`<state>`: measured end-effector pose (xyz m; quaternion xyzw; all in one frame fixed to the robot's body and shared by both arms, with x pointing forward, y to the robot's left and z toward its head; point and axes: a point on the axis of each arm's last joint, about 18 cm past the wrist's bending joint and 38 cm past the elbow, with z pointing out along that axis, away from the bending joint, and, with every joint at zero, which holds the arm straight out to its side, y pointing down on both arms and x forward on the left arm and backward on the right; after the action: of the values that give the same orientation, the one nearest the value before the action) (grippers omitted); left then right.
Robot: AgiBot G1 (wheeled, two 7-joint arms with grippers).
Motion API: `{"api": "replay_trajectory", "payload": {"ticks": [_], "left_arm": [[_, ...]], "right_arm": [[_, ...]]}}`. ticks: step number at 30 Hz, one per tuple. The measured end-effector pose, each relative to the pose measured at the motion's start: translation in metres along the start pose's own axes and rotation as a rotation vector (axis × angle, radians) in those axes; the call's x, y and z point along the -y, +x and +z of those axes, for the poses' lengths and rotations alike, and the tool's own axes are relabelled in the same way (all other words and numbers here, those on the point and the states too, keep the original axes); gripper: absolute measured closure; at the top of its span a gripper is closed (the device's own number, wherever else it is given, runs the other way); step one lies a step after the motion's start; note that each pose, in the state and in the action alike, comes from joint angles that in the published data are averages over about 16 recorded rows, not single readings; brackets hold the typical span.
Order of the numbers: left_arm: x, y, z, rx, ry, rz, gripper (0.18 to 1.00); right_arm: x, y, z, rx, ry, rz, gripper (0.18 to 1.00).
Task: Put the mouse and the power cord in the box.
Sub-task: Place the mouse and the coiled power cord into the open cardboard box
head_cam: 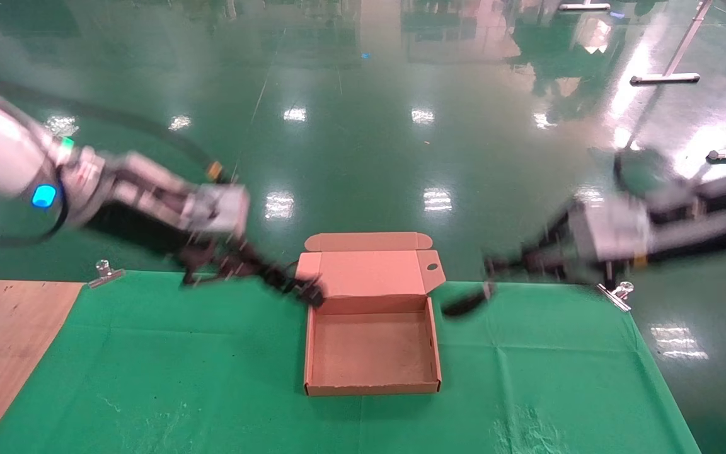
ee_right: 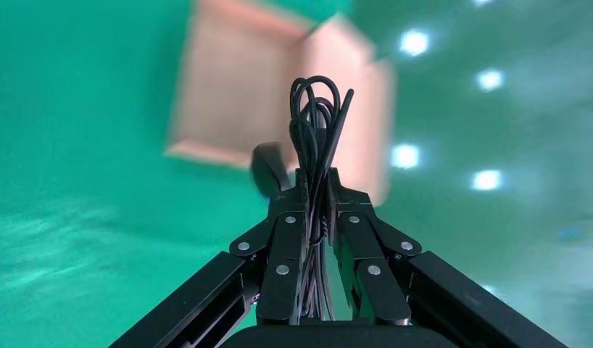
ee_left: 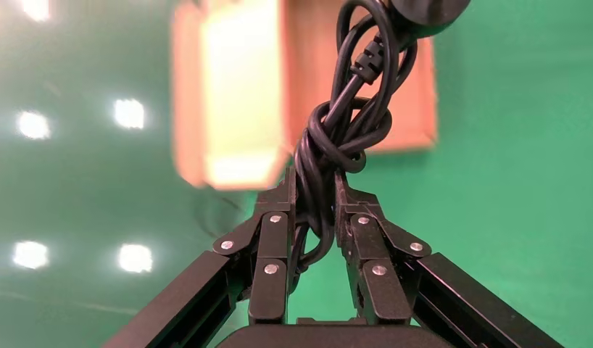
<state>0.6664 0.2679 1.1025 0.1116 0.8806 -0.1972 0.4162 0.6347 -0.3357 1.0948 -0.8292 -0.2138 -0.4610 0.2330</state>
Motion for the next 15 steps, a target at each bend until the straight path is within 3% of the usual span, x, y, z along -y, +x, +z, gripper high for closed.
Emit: {"api": "replay_trajectory", "payload": {"ticks": [8, 15], "left_arm": [[0.064, -0.038, -0.019, 0.085, 0.047, 0.108, 0.928], [0.081, -0.044, -0.009, 0.112, 0.072, 0.141, 0.950]], "right_arm": [[0.047, 0.050, -0.008, -0.078, 0.029, -0.053, 0.958], [0.061, 0.061, 0.004, -0.084, 0.041, -0.058, 0.958]]}}
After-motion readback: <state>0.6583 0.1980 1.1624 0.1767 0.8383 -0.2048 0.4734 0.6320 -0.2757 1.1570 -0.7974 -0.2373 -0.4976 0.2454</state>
